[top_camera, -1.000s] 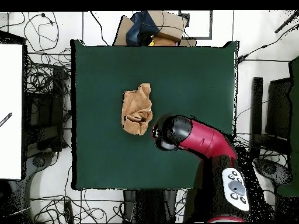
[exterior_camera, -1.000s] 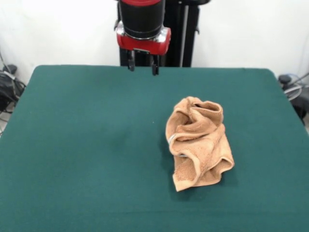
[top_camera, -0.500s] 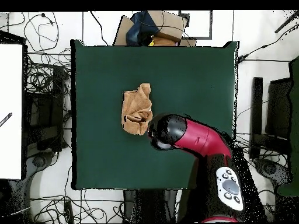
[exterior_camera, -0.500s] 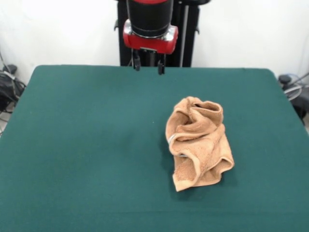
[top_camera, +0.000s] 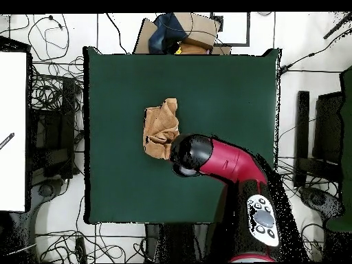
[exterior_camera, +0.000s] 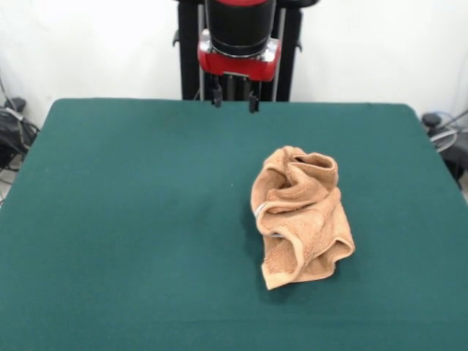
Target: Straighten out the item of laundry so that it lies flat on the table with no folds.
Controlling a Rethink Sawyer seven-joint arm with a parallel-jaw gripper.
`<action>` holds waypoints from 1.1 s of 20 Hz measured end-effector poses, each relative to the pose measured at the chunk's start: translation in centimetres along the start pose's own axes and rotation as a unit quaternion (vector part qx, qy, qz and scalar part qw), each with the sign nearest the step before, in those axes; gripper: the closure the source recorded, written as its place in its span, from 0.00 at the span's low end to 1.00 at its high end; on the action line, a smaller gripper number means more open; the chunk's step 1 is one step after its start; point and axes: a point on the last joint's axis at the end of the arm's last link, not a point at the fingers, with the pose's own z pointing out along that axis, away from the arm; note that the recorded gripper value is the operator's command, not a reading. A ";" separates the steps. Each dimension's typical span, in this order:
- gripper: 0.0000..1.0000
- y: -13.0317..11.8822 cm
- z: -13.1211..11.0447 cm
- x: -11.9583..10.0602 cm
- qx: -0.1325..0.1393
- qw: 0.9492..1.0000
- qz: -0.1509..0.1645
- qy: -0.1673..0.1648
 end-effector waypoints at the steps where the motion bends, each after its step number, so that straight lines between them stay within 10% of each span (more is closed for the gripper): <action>1: 0.00 0.0 0.0 0.0 0.000 1.000 0.000 0.000; 22: 0.00 1.2 0.9 0.3 0.001 1.000 -0.009 0.009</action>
